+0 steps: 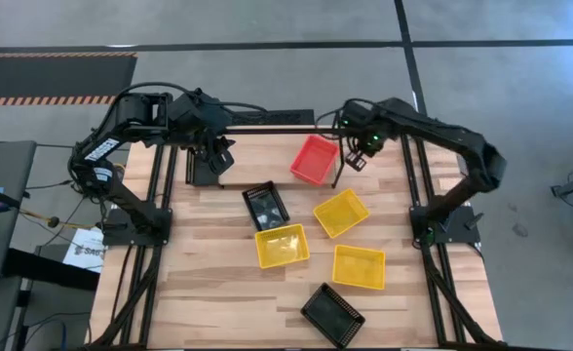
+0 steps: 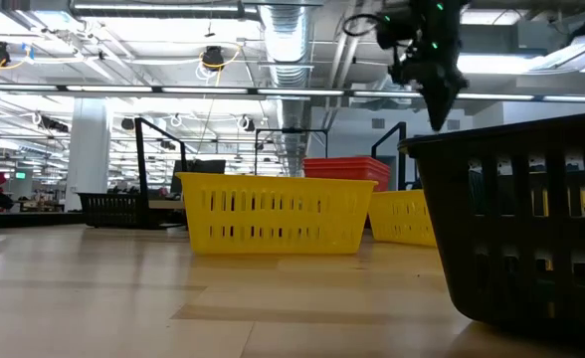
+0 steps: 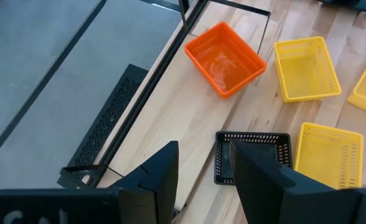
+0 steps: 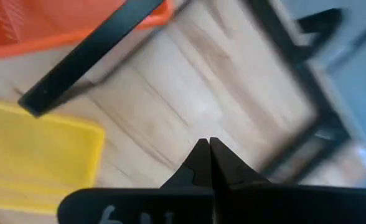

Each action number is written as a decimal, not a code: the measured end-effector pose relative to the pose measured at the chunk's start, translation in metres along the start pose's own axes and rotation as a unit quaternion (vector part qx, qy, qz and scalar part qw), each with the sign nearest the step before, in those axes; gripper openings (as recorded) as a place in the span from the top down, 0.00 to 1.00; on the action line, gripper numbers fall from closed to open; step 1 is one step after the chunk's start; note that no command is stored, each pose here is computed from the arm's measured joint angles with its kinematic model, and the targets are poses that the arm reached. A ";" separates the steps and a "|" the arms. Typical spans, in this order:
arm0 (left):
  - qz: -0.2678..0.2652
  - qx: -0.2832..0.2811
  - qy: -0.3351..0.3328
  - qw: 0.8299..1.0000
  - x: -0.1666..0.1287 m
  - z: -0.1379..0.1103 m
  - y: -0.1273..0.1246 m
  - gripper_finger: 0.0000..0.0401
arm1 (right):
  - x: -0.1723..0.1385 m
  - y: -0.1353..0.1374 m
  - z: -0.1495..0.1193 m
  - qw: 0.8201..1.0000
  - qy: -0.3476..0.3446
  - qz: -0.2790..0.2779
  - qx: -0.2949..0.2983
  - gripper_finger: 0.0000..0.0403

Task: Stack baskets on shelf by color
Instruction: Adjust the shelf, then adjust the orange bin on the shelf, then put the middle black bin on the shelf

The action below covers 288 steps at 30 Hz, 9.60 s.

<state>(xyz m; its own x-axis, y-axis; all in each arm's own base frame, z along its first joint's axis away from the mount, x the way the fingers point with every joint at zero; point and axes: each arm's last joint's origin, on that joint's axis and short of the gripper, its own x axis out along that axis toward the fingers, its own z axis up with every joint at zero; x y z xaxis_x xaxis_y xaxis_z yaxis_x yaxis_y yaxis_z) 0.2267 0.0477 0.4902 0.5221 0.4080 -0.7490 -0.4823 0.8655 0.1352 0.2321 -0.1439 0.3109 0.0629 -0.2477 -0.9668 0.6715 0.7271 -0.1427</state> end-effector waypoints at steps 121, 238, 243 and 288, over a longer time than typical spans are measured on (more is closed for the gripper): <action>-0.004 0.000 0.001 1.000 0.000 0.000 0.000 0.67 | 0.114 0.038 0.164 0.977 0.037 0.065 -0.198 0.62; 0.004 -0.004 -0.001 1.000 0.000 0.000 0.000 0.67 | 0.103 0.002 0.192 0.915 -0.086 0.149 -0.365 0.97; 0.004 -0.005 -0.002 1.000 0.000 0.000 0.000 0.67 | 0.110 0.002 0.189 0.913 -0.075 0.156 -0.370 0.97; 0.039 0.004 0.091 0.995 0.063 -0.015 -0.015 0.67 | -0.118 0.056 0.114 0.869 -0.321 0.081 -0.369 0.69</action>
<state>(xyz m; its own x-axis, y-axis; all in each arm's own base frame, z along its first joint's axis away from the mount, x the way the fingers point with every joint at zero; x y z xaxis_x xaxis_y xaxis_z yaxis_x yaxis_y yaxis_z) 0.2561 0.0555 0.4315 0.3474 0.4147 -0.8410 -0.5102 0.8361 0.2016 0.3465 -0.1465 0.4410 0.6700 -0.2388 -0.7030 -0.0245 0.9393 -0.3424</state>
